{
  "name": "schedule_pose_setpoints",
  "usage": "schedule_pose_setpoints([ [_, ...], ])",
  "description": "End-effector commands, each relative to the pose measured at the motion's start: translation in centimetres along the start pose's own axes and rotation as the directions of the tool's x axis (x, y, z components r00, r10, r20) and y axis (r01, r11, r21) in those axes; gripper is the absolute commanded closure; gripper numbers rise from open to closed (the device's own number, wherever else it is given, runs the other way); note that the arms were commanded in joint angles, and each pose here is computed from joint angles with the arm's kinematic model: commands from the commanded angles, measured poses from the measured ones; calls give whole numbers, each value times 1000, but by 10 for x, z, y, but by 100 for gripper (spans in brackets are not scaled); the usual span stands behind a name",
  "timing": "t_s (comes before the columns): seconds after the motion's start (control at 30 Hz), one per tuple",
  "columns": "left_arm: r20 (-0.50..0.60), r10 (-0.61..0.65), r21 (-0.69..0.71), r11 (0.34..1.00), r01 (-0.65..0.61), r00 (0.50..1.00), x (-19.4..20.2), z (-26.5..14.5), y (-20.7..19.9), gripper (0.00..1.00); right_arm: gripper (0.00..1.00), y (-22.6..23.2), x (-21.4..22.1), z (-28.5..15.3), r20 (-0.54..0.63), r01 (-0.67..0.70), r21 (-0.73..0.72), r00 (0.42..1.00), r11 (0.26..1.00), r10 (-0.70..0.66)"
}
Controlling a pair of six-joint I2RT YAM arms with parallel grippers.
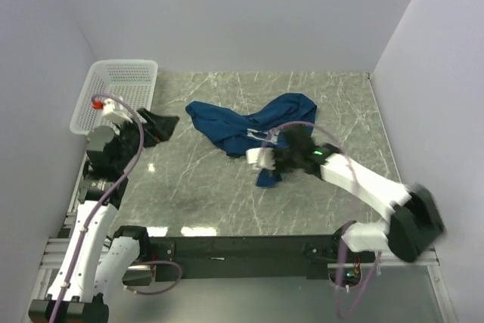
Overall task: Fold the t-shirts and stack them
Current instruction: Flatten the tshirt out
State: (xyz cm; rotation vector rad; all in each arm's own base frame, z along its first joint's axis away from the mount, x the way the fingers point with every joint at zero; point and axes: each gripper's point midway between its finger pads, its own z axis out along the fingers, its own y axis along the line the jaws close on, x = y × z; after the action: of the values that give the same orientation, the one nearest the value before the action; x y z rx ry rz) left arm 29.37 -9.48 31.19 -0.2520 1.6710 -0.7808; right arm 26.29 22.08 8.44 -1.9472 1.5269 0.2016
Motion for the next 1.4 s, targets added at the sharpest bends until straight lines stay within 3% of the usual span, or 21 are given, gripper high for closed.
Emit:
schedule_pose_setpoints([
  [0.0, -164, -101, -19, 995, 99, 981, 58, -9, 20, 1, 100, -7, 16, -77, 69, -153, 177, 987, 972, 143],
  [0.07, -201, -190, 28, 979, 200, 961, 69, -12, 9, 1, 100, -7, 60, -125, 10, -216, 341, 974, 915, 227],
  [0.1, -242, -241, 9, 968, 251, 940, 85, -11, 15, 3, 100, 11, 84, -125, -35, -238, 354, 963, 905, 267],
  [0.13, -270, -273, 4, 959, 284, 923, 92, -10, 15, 4, 100, 15, 103, -147, -103, -178, 437, 964, 882, 246],
  [0.17, -310, -316, 4, 943, 333, 897, 101, -10, 13, 5, 93, 40, 143, -146, -178, -227, 460, 923, 858, 340],
  [0.23, -380, -360, -37, 926, 375, 852, 126, -7, 18, 7, 71, 55, 183, -167, -293, -182, 564, 868, 806, 402],
  [0.27, -385, -371, -60, 924, 378, 845, 133, -4, 21, 7, 66, 63, 200, -166, -317, -185, 595, 840, 782, 440],
  [0.33, -446, -371, -102, 925, 366, 815, 159, -2, 19, 7, 57, 71, 227, -188, -290, -253, 700, 754, 668, 589],
  [0.4, -475, -382, -166, 924, 346, 793, 180, 3, 23, 7, 51, 72, 226, -201, -199, -345, 720, 728, 602, 656],
  [0.43, -521, -366, -165, 930, 330, 771, 195, 1, 13, 7, 36, 73, 223, -200, -162, -395, 701, 723, 594, 671],
  [0.53, -579, -355, -220, 935, 279, 734, 225, 4, 7, 7, 18, 71, 192, -185, -54, -480, 586, 781, 653, 622],
  [0.57, -587, -355, -232, 935, 269, 728, 231, 5, 6, 7, 16, 80, 180, -177, -33, -517, 523, 782, 678, 622],
  [0.63, -600, -337, -238, 941, 240, 726, 246, 8, 3, 9, 13, 73, 146, -169, 58, -471, 419, 867, 776, 495],
  [0.7, -597, -336, -247, 941, 231, 729, 253, 14, 1, 11, 13, 78, 114, -161, 148, -479, 307, 877, 822, 456],
  [0.8, -603, -367, -309, 926, 217, 708, 280, 28, 8, 17, 16, 63, 70, -145, 313, -520, 177, 834, 835, 454],
  [0.83, -608, -374, -314, 923, 221, 700, 287, 30, 5, 17, 16, 64, 59, -139, 342, -585, 119, 783, 802, 520],
  [0.9, -568, -411, -338, 906, 254, 713, 291, 44, 1, 21, 16, 52, 43, -130, 376, -534, 113, 804, 838, 461],
  [1.1, -507, -460, -419, 871, 258, 729, 315, 81, 8, 29, 17, 48, 44, -126, 351, -557, 136, 800, 820, 486],
  [1.27, -505, -384, -460, 878, 135, 773, 323, 107, 24, 58, 18, 44, 43, -131, 363, -546, 177, 810, 819, 461],
  [1.3, -522, -361, -463, 881, 99, 773, 327, 109, 30, 73, 18, 43, 42, -132, 370, -543, 183, 810, 819, 455],
  [1.37, -560, -262, -414, 910, 8, 786, 321, 112, 29, 89, 18, 44, 40, -133, 374, -541, 188, 811, 820, 450],
])
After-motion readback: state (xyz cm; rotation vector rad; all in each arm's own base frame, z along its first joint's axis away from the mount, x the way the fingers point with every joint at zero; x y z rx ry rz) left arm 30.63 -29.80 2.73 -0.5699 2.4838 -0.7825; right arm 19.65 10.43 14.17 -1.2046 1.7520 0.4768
